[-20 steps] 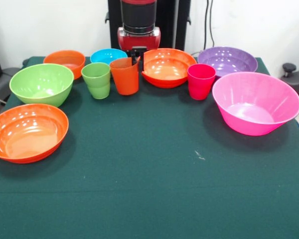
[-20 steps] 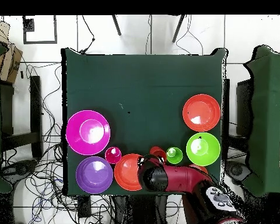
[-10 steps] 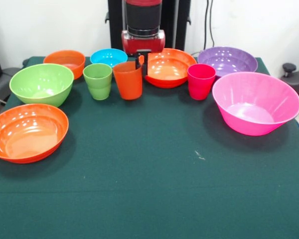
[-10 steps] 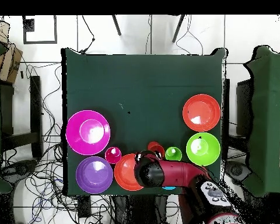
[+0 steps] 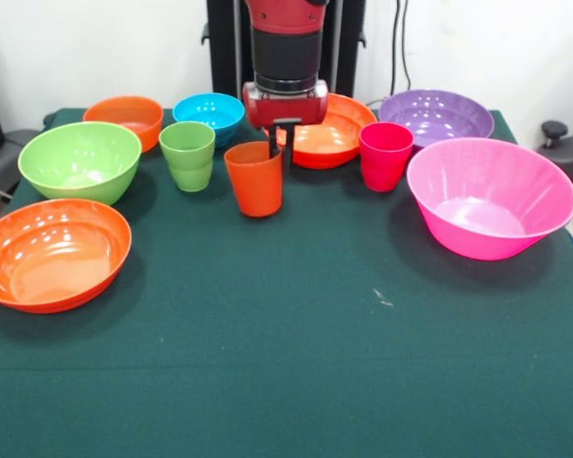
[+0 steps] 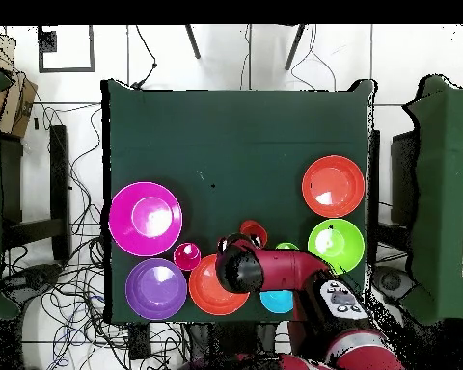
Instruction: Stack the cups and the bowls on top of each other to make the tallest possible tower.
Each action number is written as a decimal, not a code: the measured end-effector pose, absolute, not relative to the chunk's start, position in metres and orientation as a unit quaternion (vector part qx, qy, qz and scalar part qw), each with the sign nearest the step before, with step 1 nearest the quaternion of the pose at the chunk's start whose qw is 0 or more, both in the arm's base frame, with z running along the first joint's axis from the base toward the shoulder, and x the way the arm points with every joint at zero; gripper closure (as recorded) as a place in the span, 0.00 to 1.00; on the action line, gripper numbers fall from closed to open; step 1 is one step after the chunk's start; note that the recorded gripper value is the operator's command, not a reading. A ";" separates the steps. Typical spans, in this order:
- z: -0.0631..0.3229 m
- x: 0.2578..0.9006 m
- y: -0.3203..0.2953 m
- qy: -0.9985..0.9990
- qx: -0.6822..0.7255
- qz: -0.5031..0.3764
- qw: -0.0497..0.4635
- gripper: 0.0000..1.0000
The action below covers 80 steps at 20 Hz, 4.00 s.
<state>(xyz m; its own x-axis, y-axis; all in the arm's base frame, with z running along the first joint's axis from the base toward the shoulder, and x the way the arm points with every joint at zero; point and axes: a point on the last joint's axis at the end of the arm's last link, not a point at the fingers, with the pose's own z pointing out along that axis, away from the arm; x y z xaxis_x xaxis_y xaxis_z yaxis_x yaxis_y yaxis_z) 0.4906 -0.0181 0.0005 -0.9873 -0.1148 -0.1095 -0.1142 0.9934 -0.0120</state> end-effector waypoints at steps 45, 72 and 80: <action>0.011 0.578 0.006 0.992 -0.099 -0.032 0.070 1.00; 0.010 0.632 0.006 0.992 -0.089 -0.012 0.091 0.00; 0.009 0.634 0.012 0.991 -0.091 -0.005 0.093 0.00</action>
